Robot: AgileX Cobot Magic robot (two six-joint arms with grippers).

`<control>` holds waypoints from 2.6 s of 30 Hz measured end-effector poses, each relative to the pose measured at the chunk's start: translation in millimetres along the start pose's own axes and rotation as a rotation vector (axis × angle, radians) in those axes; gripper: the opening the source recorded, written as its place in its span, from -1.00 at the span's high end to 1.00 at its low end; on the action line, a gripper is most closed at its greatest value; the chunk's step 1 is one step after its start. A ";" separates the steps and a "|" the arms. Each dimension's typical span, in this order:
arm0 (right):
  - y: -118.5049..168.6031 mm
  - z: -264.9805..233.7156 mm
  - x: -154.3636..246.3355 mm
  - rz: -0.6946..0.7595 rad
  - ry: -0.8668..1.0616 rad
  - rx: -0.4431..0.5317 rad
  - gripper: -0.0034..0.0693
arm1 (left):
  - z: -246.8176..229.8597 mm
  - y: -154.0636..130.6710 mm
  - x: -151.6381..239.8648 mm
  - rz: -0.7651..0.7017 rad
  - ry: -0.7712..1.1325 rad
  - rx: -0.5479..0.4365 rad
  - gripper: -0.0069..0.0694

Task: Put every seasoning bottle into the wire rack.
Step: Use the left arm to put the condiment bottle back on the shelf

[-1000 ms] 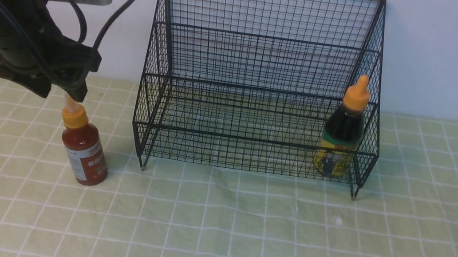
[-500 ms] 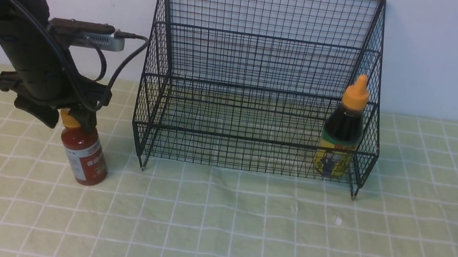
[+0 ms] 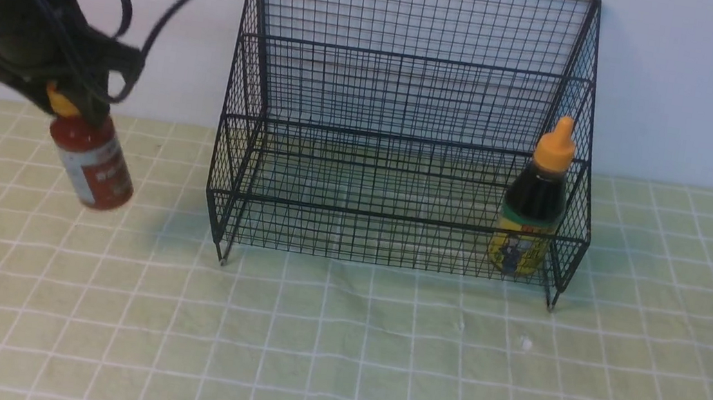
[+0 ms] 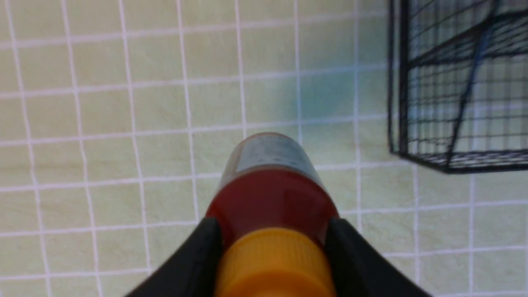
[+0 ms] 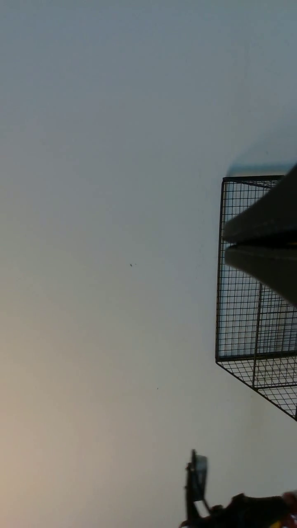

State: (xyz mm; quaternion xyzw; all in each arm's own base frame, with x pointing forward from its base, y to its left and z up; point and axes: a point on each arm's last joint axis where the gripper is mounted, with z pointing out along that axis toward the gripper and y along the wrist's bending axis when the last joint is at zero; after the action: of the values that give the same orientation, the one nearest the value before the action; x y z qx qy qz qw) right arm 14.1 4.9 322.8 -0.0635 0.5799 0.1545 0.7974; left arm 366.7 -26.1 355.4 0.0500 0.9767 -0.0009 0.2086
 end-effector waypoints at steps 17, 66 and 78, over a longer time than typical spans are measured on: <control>-0.1 0.0 0.9 -0.001 0.010 0.001 0.94 | -7.0 -121.7 -27.9 0.267 -0.225 0.143 0.08; -0.4 -0.2 7.9 -0.001 0.084 0.004 0.94 | 82.9 -153.5 -23.1 0.392 -0.042 0.040 0.08; -0.4 -0.3 8.0 -0.001 0.085 0.004 0.94 | 74.5 -151.6 -25.8 0.400 -0.080 0.026 -0.27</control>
State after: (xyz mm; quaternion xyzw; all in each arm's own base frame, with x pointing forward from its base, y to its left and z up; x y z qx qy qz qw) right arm 16.2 5.9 315.2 -0.0689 0.6134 0.1501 0.7723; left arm 405.5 -181.2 295.0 0.2457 0.9382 0.0259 0.2425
